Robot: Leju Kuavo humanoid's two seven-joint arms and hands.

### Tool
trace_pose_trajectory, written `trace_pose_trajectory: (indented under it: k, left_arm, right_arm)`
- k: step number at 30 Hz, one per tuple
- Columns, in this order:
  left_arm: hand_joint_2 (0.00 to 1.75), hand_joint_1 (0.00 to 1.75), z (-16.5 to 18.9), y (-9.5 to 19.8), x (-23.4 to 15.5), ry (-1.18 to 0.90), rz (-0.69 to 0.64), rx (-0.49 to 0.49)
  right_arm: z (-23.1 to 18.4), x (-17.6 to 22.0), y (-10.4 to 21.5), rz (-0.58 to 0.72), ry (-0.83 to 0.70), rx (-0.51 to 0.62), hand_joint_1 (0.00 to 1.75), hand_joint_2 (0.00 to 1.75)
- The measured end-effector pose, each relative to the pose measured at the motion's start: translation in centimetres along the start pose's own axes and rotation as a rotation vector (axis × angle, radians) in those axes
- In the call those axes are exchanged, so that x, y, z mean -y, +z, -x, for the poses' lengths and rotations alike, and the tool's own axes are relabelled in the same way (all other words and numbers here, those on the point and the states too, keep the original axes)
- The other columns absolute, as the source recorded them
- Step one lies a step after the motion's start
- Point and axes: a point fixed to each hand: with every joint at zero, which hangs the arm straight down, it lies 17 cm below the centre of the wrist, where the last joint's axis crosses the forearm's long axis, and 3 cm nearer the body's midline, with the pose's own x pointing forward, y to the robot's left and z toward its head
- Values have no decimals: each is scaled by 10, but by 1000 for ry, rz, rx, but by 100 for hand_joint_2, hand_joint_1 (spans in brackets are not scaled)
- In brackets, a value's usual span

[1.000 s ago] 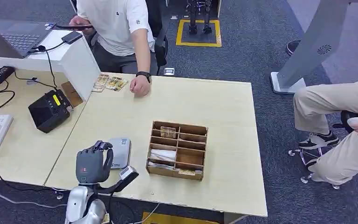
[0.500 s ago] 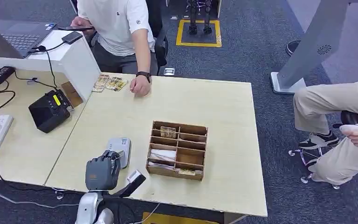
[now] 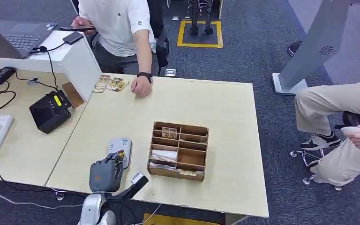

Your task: Pass the card to the sensor for recognition and then transmit it.

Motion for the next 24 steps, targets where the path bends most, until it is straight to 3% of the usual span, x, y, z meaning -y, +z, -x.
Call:
trace_pose_trajectory:
  k: [6, 12, 17, 24]
  left_arm:
    - [175, 175, 0, 0, -1, 41, -8, -6]
    - [175, 175, -15, -3, -20, 271, -104, 7]
    - [175, 175, -13, -22, -57, 364, -226, -32]
    - [175, 175, -38, -64, -109, 353, -340, 31]
  right_arm:
    - [0, 0, 0, 0, 1, 1, 0, 175]
    - [-2, 2, -1, 4, 7, 3, 0, 175]
    - [-5, 1, -1, 0, 28, 26, 0, 175]
    - [-12, -1, -1, -11, 61, 68, 0, 175]
